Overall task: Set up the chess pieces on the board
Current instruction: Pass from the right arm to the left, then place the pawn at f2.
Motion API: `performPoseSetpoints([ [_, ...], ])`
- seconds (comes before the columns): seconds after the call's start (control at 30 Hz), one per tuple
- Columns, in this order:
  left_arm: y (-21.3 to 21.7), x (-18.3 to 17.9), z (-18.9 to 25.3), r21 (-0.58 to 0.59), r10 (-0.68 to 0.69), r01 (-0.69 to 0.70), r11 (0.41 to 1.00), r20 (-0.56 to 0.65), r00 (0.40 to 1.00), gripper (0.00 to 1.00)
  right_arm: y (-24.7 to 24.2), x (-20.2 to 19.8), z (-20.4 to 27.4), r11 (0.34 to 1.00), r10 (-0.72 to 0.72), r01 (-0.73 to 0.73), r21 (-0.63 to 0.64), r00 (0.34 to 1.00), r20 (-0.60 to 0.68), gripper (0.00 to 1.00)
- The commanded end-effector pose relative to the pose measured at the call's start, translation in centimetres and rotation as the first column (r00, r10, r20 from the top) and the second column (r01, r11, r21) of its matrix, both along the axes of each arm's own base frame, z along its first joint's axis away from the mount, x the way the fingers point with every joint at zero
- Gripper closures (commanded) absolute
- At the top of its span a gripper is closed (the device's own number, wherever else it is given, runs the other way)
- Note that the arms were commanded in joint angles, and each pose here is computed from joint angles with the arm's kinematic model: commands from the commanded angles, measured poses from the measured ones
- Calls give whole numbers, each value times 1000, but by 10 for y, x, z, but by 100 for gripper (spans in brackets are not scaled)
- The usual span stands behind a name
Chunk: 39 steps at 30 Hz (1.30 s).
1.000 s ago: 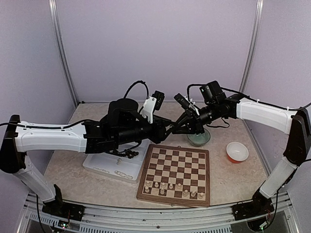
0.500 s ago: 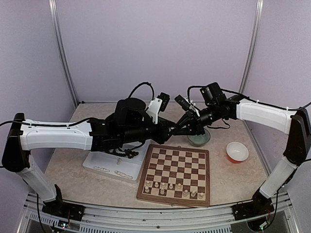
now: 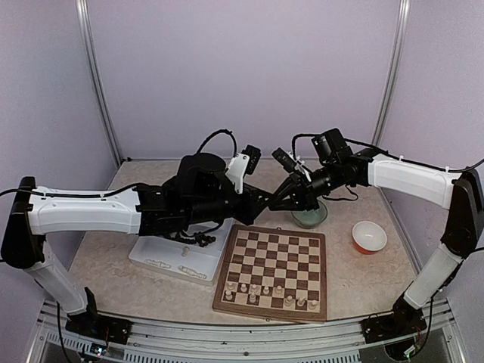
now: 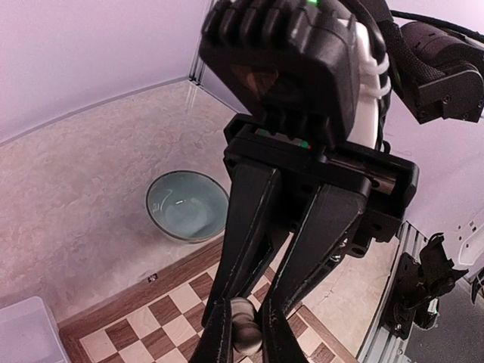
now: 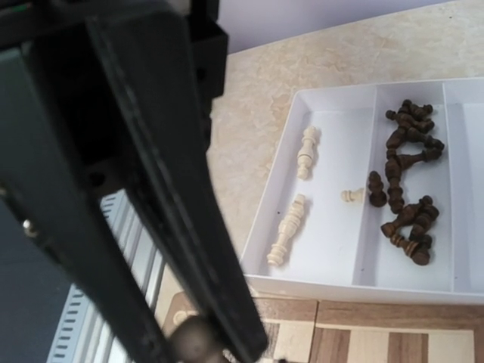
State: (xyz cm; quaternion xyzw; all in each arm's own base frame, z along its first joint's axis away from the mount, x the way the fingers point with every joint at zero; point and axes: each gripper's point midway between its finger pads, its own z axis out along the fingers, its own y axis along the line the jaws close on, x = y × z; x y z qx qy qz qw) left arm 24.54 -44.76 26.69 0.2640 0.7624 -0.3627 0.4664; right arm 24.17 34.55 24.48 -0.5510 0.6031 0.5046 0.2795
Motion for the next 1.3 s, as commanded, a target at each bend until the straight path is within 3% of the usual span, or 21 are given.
performPoseSetpoints([
  [0.0,5,9,-13,35,31,-30,999,-34,999,93,-3,-3,5,1000,15,-16,26,1000,17,91],
  [0.07,6,10,-11,45,30,-29,999,-30,999,93,-5,-5,4,1000,18,-19,17,999,40,84],
  [0.2,13,9,-10,117,27,-22,993,-37,999,94,-23,3,-1,999,-28,32,-32,992,122,56],
  [0.33,18,-3,-23,202,-17,36,979,-96,995,93,-62,26,-13,983,-146,165,-82,968,206,45],
  [0.47,12,-20,-49,286,-84,132,949,-174,981,94,-106,52,-11,947,-277,309,-85,923,269,43],
  [0.7,-33,-50,-86,356,-261,346,868,-267,928,94,-159,103,-11,805,-502,580,-123,777,379,40],
  [0.93,-66,-69,-121,422,-362,483,767,-338,869,94,-165,109,-19,786,-520,603,-136,765,381,39],
  [1.27,-75,-90,-169,515,-389,563,647,-412,824,94,-165,108,-24,793,-503,591,-147,772,388,39],
])
